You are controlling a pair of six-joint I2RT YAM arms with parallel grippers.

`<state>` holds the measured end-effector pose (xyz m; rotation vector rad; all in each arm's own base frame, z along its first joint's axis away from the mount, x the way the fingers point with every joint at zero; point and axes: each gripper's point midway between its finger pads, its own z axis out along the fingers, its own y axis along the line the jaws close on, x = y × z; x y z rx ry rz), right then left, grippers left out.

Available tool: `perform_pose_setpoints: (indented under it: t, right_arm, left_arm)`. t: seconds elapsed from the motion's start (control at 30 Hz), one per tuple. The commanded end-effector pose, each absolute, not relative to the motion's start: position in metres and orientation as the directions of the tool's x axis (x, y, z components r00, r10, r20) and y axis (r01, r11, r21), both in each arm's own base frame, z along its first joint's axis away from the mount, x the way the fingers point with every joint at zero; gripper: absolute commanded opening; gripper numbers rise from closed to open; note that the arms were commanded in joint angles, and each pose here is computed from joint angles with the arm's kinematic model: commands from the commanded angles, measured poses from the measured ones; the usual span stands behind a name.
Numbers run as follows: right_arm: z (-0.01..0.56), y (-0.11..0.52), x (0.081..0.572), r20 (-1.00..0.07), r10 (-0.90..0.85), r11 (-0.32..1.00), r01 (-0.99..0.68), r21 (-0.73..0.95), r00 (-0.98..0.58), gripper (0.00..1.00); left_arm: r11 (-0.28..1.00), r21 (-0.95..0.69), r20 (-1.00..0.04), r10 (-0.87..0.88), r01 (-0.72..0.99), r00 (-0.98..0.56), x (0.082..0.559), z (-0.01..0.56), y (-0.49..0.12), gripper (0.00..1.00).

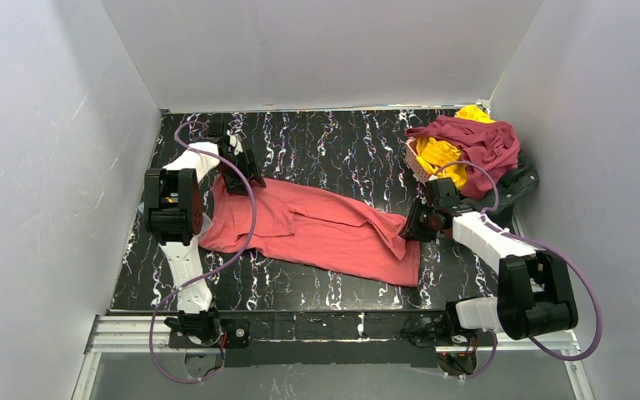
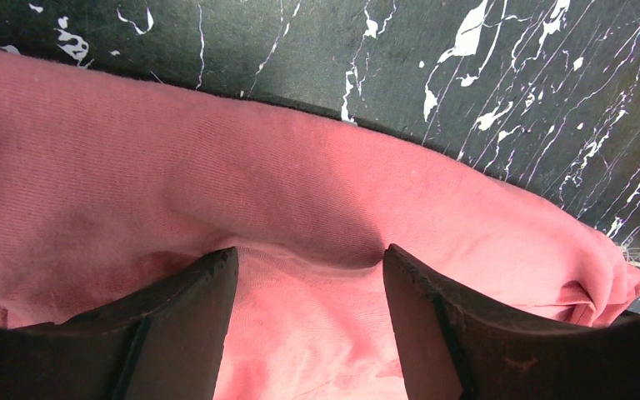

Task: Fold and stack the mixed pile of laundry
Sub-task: Fold the T-shirt at the center of the board.

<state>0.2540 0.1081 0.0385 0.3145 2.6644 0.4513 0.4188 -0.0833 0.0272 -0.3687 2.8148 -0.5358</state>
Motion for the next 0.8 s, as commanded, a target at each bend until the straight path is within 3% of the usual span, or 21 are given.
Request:
perform_pose_setpoints:
  t: [0.0,0.3,0.53,0.77]
  right_arm:
    - [0.032,0.106,0.254,-0.364,0.299,0.921,0.166,0.353,-0.882,0.35]
    - [0.029,0.121,0.255,-0.347,0.309,0.892,0.143,0.43,-0.886,0.33]
    - [0.037,0.129,0.263,-0.354,0.33,0.869,0.135,0.477,-0.875,0.06]
    - [0.061,0.108,0.28,-0.464,0.349,0.901,0.157,0.403,-0.814,0.01]
  left_arm:
    - [0.927,-0.299,-0.169,-0.286,-0.227,-0.943,0.411,-0.004,-0.061,0.64]
    - [0.927,-0.298,-0.168,-0.286,-0.228,-0.943,0.41,-0.005,-0.061,0.64]
    - [0.929,-0.295,-0.175,-0.284,-0.225,-0.943,0.411,-0.003,-0.06,0.64]
    - [0.934,-0.28,-0.176,-0.279,-0.224,-0.944,0.411,-0.004,-0.057,0.64]
